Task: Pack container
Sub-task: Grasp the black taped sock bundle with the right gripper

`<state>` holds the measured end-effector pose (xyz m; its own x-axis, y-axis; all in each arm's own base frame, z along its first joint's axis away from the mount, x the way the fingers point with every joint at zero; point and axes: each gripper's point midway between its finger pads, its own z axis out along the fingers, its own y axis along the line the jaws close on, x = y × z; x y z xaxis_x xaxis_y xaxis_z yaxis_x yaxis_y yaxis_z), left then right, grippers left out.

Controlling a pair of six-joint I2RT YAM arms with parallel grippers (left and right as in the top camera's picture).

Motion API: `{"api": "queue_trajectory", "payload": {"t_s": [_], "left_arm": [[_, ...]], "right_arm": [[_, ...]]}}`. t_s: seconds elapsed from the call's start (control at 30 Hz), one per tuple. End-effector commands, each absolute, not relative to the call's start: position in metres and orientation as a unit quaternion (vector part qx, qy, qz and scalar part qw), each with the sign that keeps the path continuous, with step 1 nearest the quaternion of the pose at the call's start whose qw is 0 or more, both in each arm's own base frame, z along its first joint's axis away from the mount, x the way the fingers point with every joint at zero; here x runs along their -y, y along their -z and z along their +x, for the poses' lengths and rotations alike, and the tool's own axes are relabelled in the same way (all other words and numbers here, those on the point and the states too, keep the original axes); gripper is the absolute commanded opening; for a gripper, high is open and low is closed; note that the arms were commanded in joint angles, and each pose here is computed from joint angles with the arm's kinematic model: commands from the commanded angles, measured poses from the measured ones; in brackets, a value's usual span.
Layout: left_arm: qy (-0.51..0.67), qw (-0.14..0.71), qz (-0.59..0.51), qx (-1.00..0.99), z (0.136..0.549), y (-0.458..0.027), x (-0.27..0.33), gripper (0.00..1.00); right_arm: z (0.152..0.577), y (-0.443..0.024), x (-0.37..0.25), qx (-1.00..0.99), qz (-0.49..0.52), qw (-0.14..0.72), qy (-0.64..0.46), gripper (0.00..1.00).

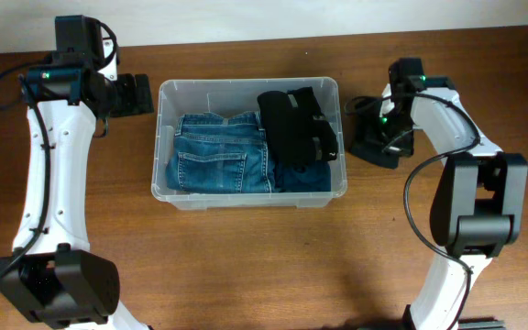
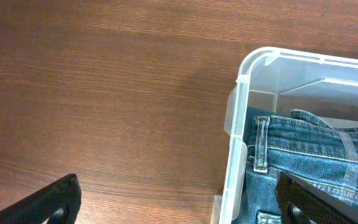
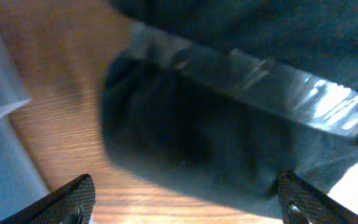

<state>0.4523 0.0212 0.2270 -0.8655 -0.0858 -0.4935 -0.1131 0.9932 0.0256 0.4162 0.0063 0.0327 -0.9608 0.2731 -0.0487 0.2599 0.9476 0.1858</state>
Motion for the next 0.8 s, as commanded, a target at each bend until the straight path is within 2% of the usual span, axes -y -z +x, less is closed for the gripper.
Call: {"api": "queue_trajectory", "payload": {"t_s": [0.0,0.13,0.2,0.23,0.4,0.5,0.6,0.77], "left_arm": [[-0.034,0.250,-0.048,-0.966,0.453,-0.224,-0.025,0.99],[-0.034,0.251,-0.047,-0.966,0.453,-0.224,-0.025,0.99],[-0.034,0.251,-0.048,-0.966,0.453,-0.224,-0.025,0.99],[-0.034,0.251,-0.048,-0.966,0.453,-0.224,-0.025,0.99],[-0.034,0.251,-0.048,-0.966,0.453,-0.224,-0.025,0.99],[-0.034,0.252,-0.048,-0.966,0.454,-0.224,-0.026,0.99],[-0.048,0.254,-0.051,-0.965,0.454,-0.225,-0.031,0.99],[-0.052,0.260,-0.053,-0.963,0.457,-0.227,-0.032,1.00]], "right_arm": [[0.406,-0.021,0.023,-0.987,0.153,0.031,-0.044,0.85],[0.408,-0.011,0.036,-0.986,0.159,0.046,-0.023,0.73],[0.406,-0.004,0.035,-0.986,0.159,0.047,-0.025,0.64],[0.405,-0.001,0.033,-0.986,0.158,0.046,-0.027,0.57],[0.401,0.005,0.029,-0.986,0.156,0.042,-0.032,0.05],[0.403,-0.001,0.028,-0.986,0.155,0.046,-0.038,0.04],[0.414,-0.030,0.029,-0.985,0.154,0.059,-0.039,0.04],[0.437,-0.126,0.020,-0.985,0.116,0.118,-0.058,0.04]]}}
